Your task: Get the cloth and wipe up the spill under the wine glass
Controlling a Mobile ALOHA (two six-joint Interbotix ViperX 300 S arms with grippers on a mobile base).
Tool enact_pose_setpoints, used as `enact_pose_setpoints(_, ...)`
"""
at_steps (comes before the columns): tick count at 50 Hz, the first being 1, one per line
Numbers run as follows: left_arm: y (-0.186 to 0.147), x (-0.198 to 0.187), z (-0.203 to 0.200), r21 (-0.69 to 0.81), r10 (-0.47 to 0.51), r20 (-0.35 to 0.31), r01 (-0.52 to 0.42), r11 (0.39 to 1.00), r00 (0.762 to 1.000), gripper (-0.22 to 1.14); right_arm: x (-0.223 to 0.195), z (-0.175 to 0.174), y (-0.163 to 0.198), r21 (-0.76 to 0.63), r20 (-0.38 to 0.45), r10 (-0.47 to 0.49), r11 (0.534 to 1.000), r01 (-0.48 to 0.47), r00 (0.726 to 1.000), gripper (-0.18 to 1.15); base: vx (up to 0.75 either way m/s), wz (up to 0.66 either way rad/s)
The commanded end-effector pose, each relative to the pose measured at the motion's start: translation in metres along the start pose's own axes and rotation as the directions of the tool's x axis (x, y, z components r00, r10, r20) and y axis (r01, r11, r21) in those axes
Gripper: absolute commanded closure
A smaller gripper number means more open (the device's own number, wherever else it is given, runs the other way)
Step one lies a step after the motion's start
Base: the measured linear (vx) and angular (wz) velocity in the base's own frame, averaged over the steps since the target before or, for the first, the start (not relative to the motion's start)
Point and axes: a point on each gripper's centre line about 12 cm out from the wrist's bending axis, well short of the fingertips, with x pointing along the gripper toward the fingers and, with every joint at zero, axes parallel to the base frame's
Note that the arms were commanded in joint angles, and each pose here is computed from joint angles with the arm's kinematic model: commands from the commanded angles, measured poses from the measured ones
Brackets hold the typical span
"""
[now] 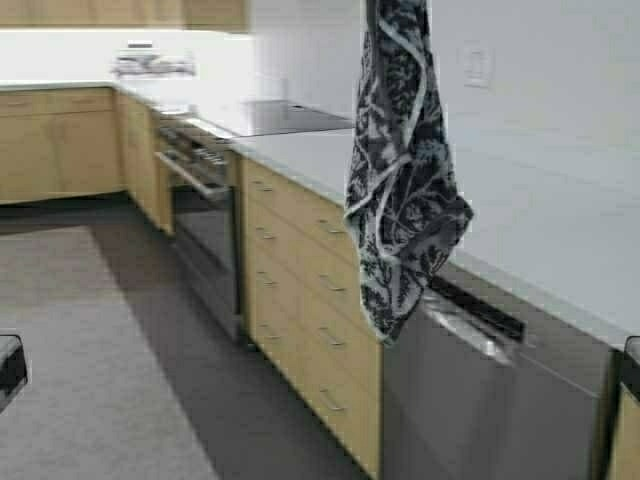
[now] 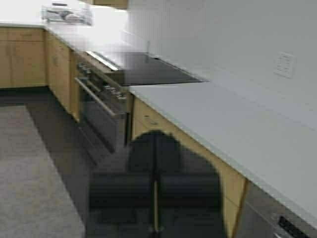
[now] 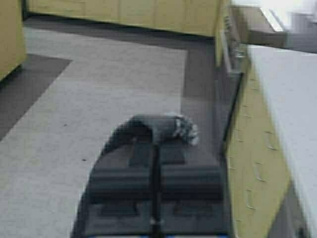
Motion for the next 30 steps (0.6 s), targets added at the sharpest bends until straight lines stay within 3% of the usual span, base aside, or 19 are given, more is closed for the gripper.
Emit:
enact_pose_setpoints(1,0.0,0.003,0.003,-0.003,0.0,0.002,0.0,1.0,1.0,0.89,0.001,0.012,-0.011,0.011,0.051,-0.04,0.999,0.039,0.998,0.9,-0.06,0.39)
enact_pose_setpoints(17,-0.001,0.003,0.006,-0.008,-0.001,0.009,0.001,1.0,1.0,0.89,0.0,0.009,-0.03,0.032,0.05,-0.11,0.994,0.108,0.993,0.9,-0.04,0.4)
enact_pose_setpoints(30,-0.001,0.002,0.01,-0.009,-0.003,0.026,0.003,1.0,1.0,0.89,-0.007,0.008,-0.032,0.06,0.05,-0.128,0.99,0.125,0.99,0.9,-0.02,0.57)
